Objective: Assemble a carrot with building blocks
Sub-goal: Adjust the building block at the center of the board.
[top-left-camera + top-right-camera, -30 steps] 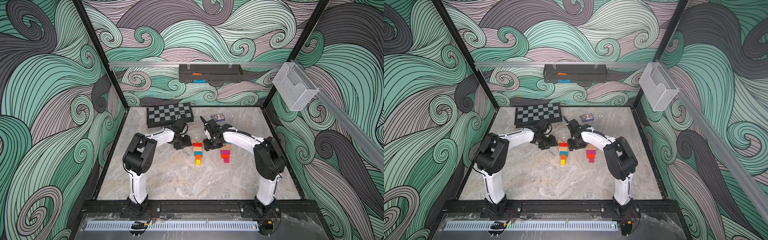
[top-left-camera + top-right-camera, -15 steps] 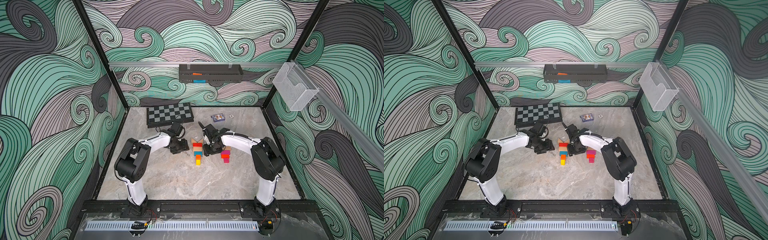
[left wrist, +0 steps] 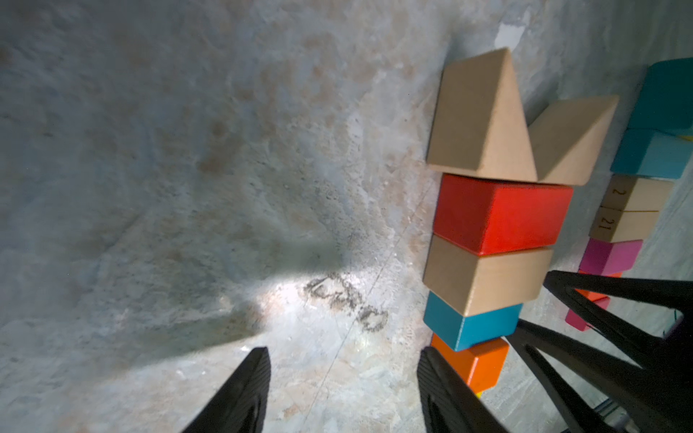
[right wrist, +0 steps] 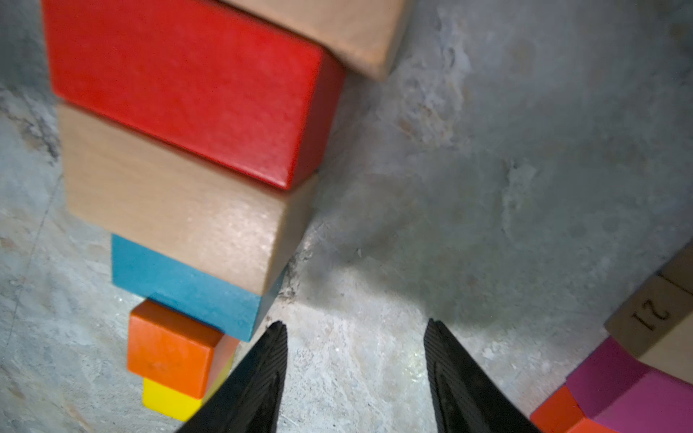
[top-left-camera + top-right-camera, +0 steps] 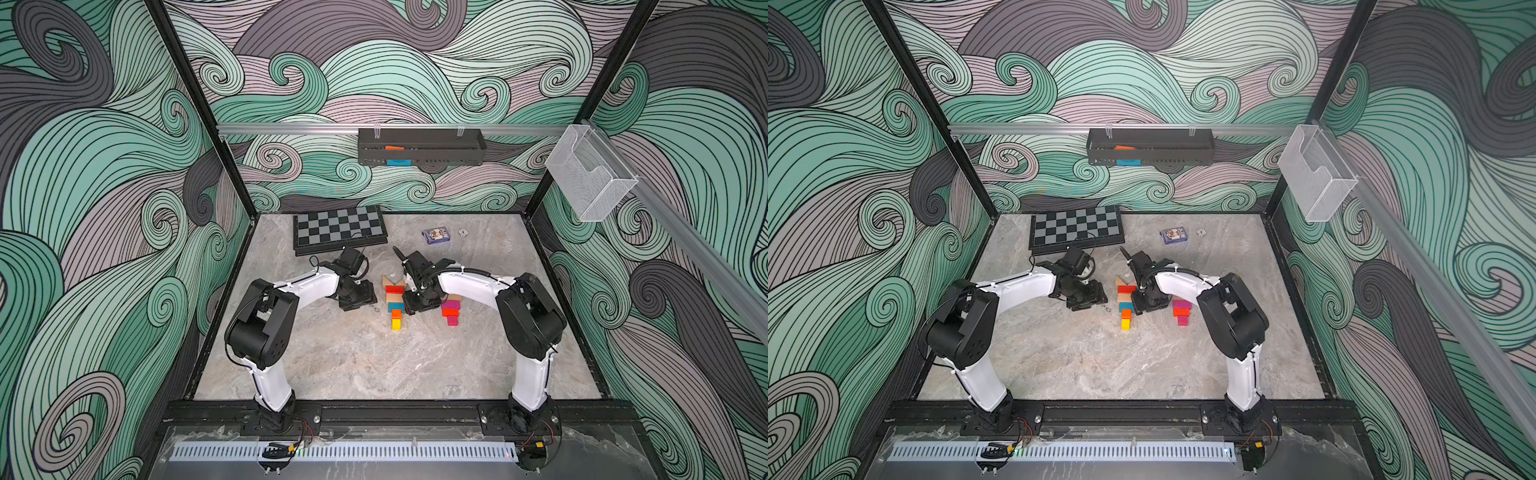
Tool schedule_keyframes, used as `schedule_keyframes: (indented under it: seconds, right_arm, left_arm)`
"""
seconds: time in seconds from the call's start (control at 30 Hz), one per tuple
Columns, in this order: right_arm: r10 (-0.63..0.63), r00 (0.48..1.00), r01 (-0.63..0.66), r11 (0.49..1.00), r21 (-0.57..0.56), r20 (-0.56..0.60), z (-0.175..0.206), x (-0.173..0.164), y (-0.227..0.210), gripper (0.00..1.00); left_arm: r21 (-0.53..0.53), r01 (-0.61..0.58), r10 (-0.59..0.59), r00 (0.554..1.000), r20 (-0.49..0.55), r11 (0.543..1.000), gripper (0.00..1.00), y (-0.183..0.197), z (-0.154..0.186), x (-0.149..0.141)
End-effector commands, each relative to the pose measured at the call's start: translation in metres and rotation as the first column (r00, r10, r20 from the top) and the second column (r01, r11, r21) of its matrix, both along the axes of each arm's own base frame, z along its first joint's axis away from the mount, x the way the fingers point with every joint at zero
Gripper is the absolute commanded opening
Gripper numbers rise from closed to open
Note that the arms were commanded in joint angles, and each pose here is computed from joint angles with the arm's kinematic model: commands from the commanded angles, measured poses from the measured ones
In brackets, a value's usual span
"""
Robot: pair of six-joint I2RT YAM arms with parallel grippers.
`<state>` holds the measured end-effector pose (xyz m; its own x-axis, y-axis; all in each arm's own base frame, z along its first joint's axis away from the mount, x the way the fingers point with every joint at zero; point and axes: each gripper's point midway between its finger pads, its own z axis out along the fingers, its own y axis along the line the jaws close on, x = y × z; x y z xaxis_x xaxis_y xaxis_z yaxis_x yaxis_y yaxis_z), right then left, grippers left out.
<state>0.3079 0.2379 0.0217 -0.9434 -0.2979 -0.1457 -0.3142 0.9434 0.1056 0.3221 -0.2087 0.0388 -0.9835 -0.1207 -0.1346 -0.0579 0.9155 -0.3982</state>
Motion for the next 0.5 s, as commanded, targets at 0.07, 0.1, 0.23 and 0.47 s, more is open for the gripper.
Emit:
schedule_keyframes:
  seconds: [0.07, 0.1, 0.23, 0.47]
  right_arm:
    - [-0.011, 1.000, 0.011, 1.000, 0.015, 0.018, 0.0036, 0.0099, 0.0063, 0.60]
    - [-0.011, 1.000, 0.011, 1.000, 0.017, 0.018, 0.0038, 0.0103, 0.0070, 0.60]
    - [-0.009, 1.000, 0.009, 1.000, 0.020, 0.020, 0.0047, 0.0114, 0.0083, 0.60]
    - [-0.021, 0.999, 0.021, 1.000, 0.006, 0.027, 0.0065, 0.0096, 0.0034, 0.60]
  left_arm:
    - [-0.011, 0.003, -0.003, 1.000, 0.001, 1.000, 0.64, -0.0002, 0.0082, -0.0047]
    - [-0.012, 0.004, -0.004, 1.000, 0.003, 1.000, 0.64, -0.0005, 0.0088, -0.0045]
    - [-0.011, 0.006, -0.006, 1.000, 0.004, 1.000, 0.64, -0.0002, 0.0087, -0.0046]
    - [-0.011, 0.009, -0.009, 1.000, 0.006, 1.000, 0.64, 0.0000, 0.0097, -0.0049]
